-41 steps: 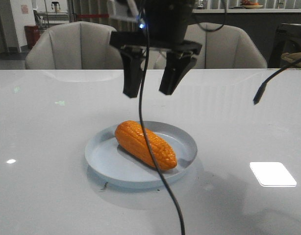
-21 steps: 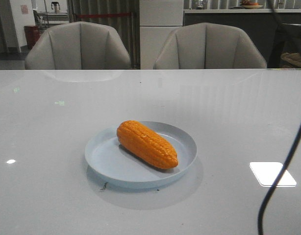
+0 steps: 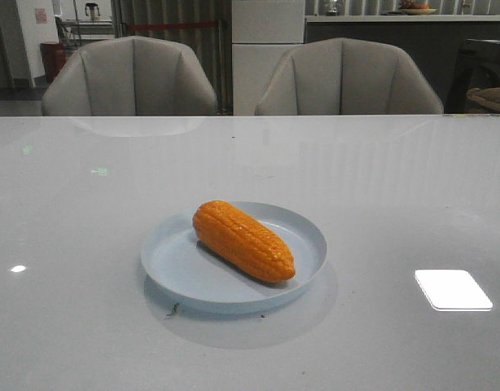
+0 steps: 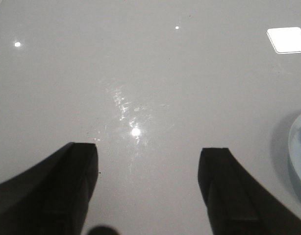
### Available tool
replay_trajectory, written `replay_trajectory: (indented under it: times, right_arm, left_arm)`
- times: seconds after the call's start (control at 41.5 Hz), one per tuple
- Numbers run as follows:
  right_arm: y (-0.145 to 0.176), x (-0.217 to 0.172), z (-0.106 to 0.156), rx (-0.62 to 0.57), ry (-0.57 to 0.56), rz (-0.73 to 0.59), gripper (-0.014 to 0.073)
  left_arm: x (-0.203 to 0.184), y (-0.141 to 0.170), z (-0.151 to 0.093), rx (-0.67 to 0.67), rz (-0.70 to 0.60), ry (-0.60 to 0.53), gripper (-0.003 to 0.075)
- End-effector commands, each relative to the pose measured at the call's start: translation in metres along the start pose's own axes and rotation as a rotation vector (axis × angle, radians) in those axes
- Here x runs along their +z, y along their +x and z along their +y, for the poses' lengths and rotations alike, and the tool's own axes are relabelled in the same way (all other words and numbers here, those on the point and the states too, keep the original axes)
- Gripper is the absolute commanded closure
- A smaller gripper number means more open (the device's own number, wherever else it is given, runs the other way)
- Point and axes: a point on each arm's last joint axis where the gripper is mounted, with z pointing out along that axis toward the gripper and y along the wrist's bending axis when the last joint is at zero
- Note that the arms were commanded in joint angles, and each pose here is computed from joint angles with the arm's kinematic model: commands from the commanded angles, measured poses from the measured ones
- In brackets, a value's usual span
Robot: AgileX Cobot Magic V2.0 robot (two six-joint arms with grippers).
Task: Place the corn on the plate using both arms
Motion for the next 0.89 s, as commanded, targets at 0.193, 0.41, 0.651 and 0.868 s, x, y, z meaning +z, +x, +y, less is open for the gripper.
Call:
replay_trajectory:
  times: [0.193,0.41,0.651,0.868]
  right_arm:
    - [0.042,-0.008,0.002,-0.016,0.023,-0.091,0.0001]
    - [0.056,-0.005,0.003,-0.014,0.021,-0.065,0.0001]
    - [0.063,-0.005,0.004,-0.014,0.01,0.004,0.0001]
    - [0.062,-0.005,0.004,-0.014,0.01,0.003,0.0001]
  left_arm:
    - [-0.007,-0.017,0.001,-0.026,-0.12,0.002,0.0225]
    - [-0.007,-0.017,0.001,-0.026,-0.12,0.002,0.0225]
    - [-0.007,-0.017,0.001,-0.026,-0.12,0.002,0.0225]
    - [-0.007,-0.017,0.001,-0.026,-0.12,0.002,0.0225]
